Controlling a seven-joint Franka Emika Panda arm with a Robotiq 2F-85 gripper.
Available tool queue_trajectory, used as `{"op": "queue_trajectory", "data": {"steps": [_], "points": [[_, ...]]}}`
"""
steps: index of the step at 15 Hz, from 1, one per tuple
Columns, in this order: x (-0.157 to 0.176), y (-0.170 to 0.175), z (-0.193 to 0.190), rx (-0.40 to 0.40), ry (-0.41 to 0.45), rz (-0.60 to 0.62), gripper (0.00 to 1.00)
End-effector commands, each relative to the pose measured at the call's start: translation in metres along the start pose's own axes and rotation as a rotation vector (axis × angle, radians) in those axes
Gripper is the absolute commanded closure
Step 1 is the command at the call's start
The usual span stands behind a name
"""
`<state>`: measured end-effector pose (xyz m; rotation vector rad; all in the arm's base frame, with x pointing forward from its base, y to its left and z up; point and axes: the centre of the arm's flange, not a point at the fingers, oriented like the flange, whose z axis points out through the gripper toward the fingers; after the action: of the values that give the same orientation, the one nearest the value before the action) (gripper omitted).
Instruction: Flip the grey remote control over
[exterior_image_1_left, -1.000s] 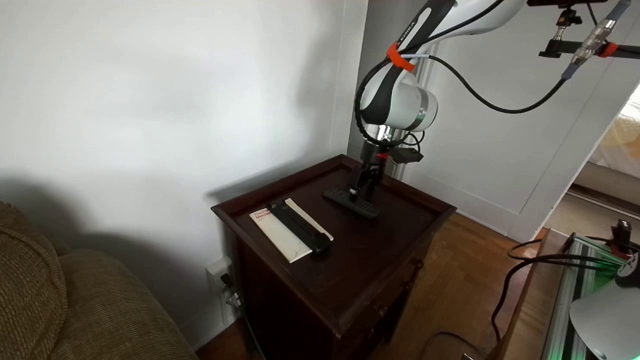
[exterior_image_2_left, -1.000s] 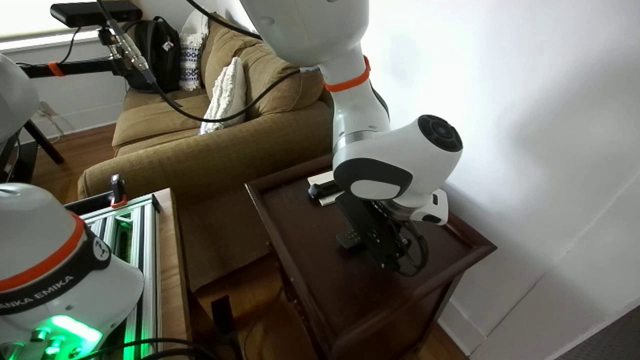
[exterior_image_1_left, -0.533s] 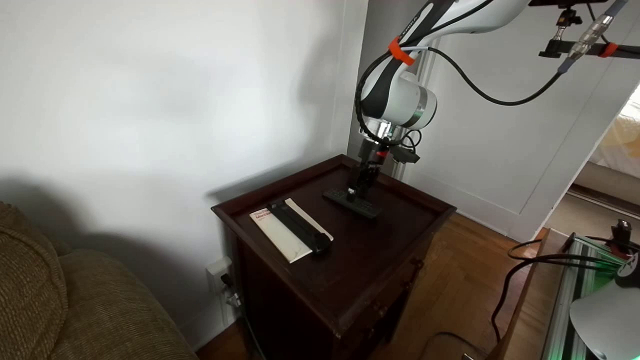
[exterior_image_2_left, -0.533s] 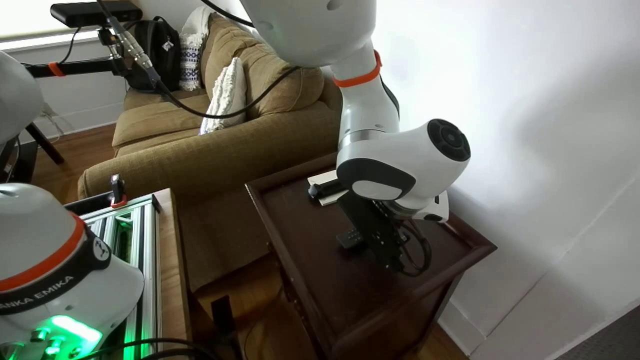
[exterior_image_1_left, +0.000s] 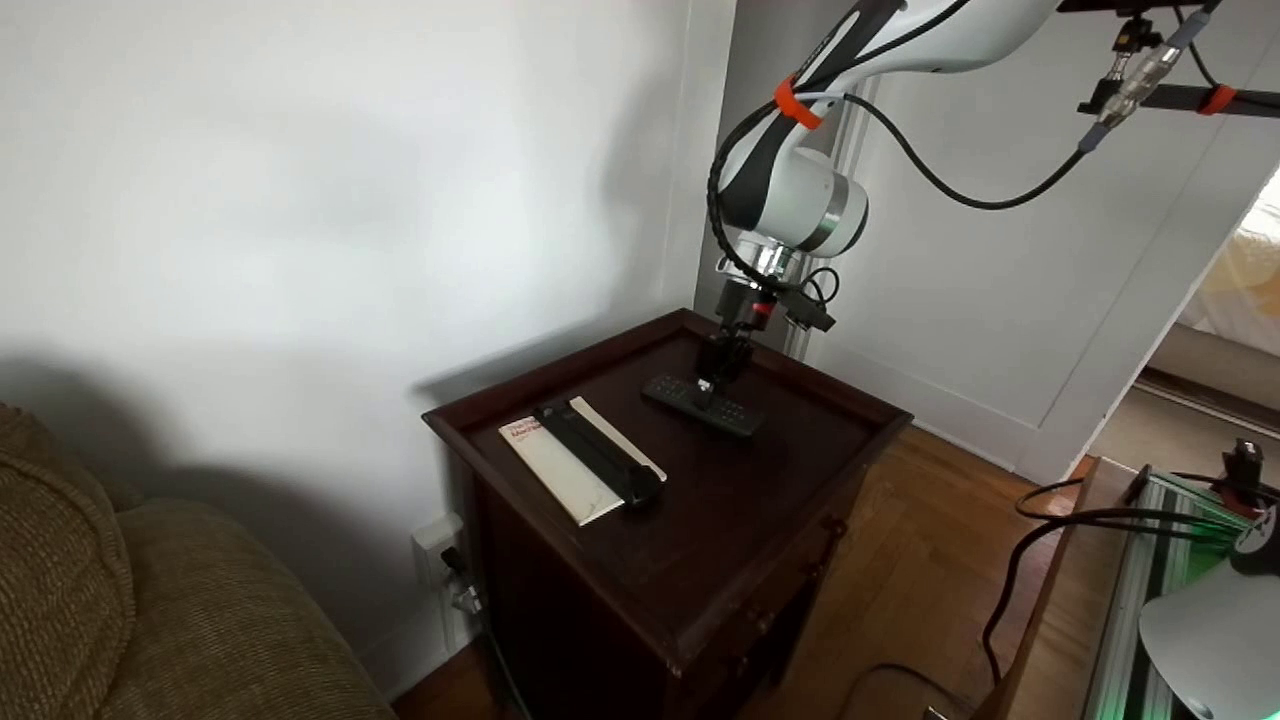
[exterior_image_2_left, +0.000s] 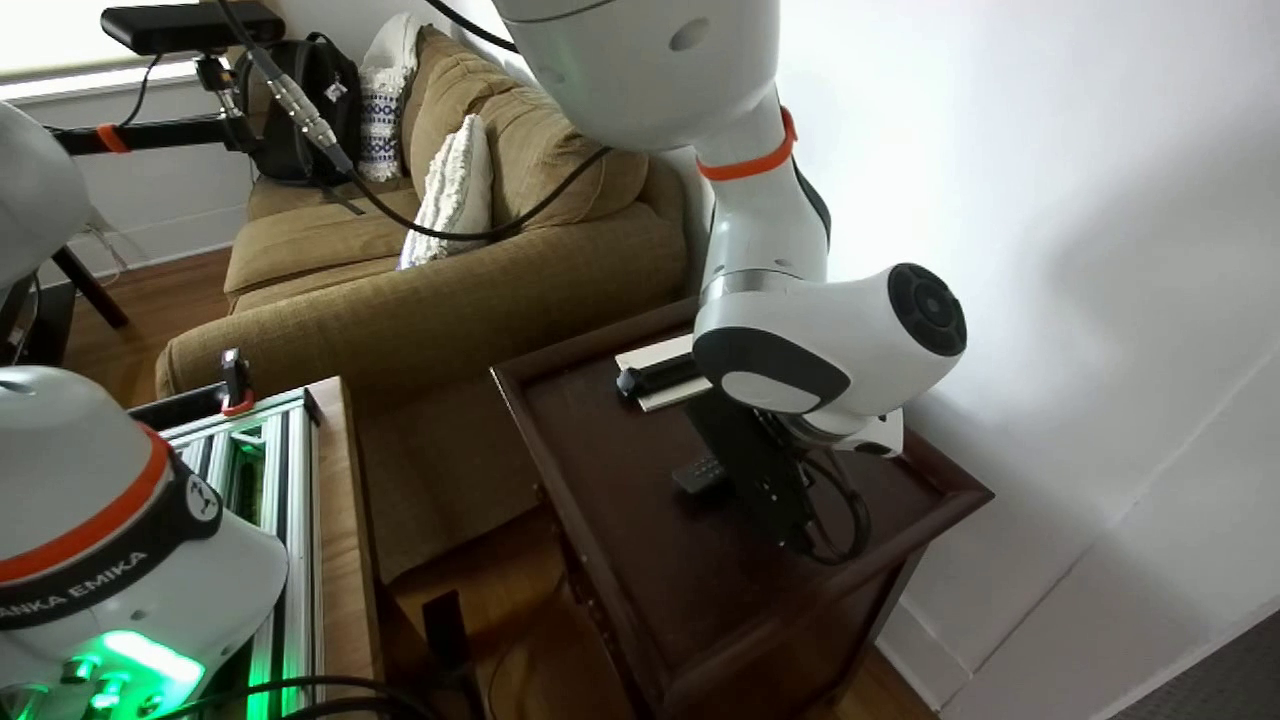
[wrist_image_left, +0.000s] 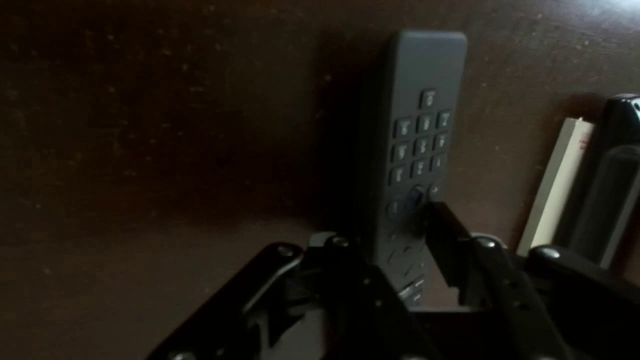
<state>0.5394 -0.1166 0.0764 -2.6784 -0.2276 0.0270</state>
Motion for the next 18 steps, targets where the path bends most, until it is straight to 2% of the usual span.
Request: {"op": "queue_trajectory", "data": {"steps": [1,4,12,18], "points": [[0.005,0.012,0.006,0.052,0.006,-0.016,0.87],[0.005,0.007,0.001,0.054,0.008,-0.029,0.94],[0.003,-0.012,-0.015,0.018,-0.002,-0.036,0.94],[-0.008,-0.02,-0.038,-0.097,-0.01,0.054,0.94]]}}
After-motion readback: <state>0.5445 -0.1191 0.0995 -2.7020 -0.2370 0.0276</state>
